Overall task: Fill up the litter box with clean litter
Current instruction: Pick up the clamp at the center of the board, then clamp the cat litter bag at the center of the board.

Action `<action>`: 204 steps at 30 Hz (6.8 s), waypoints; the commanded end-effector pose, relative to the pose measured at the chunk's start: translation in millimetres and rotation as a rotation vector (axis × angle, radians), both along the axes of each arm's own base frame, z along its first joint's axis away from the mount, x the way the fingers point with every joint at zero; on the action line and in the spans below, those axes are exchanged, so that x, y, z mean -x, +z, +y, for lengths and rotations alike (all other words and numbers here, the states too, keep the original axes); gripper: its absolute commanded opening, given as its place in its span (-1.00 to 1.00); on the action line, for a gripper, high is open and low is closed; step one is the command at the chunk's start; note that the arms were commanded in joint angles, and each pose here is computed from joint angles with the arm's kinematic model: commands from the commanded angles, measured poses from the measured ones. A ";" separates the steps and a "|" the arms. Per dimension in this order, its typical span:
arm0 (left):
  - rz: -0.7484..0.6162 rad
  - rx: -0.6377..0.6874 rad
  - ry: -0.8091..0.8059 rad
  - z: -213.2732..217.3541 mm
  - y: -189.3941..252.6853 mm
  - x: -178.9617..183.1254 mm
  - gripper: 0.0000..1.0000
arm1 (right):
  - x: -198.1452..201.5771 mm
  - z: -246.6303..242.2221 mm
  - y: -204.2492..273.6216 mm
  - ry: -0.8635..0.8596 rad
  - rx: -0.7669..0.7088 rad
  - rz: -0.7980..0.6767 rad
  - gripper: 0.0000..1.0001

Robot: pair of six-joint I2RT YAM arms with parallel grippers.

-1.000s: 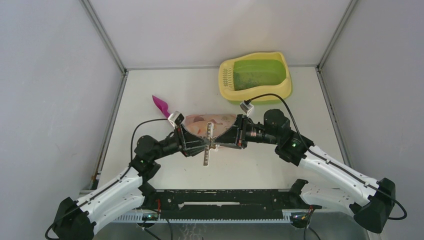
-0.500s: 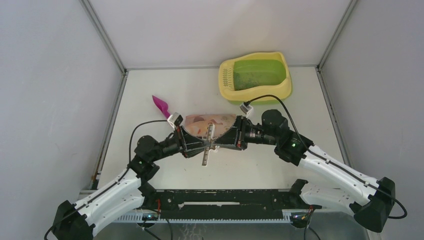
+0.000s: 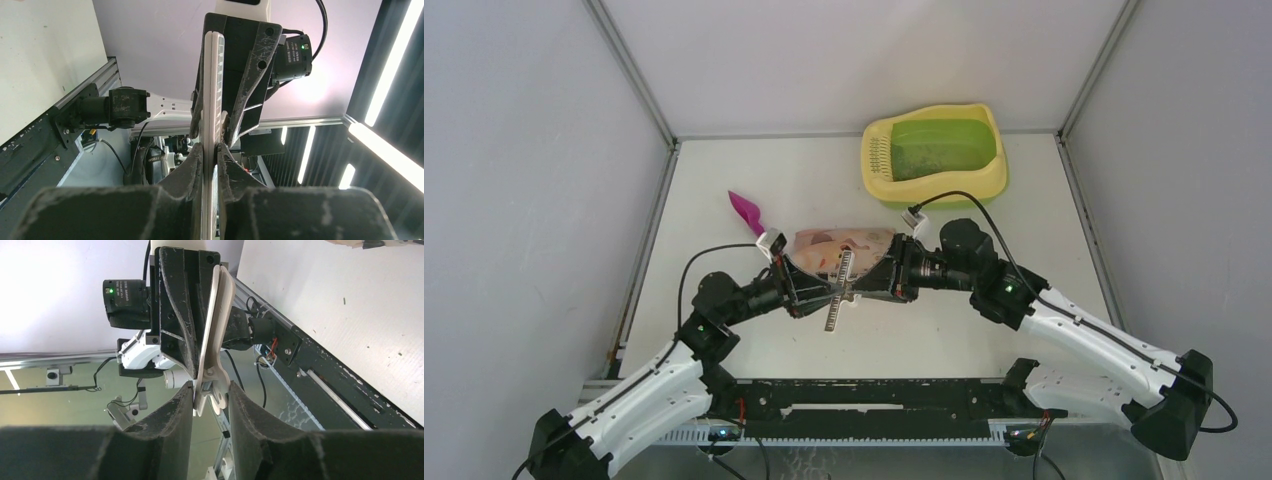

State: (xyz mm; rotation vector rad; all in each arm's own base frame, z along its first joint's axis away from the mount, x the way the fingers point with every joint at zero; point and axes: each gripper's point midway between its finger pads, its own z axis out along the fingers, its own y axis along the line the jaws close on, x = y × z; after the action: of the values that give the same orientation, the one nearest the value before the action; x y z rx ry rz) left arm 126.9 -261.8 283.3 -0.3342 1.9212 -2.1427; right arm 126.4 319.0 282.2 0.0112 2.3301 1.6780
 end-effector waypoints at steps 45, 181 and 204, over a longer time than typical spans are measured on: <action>-0.100 -0.449 0.258 77.7 -38.5 -35.1 0.10 | -24.8 -13.8 6.1 -0.002 0.234 -0.300 -1.00; 0.102 -0.581 0.595 184.9 -112.6 -109.6 0.74 | -122.3 -0.3 -84.1 0.456 1.154 -1.008 0.43; 0.142 -0.690 0.644 199.1 -122.5 -111.0 0.99 | -125.7 -97.6 -182.7 -0.137 0.771 -0.218 0.87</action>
State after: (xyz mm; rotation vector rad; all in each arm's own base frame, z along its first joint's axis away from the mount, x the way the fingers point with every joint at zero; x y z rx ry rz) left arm 232.4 -65.4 140.8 -0.9112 2.1343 -1.0490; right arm 232.1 194.3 73.1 -0.2838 2.7015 0.3100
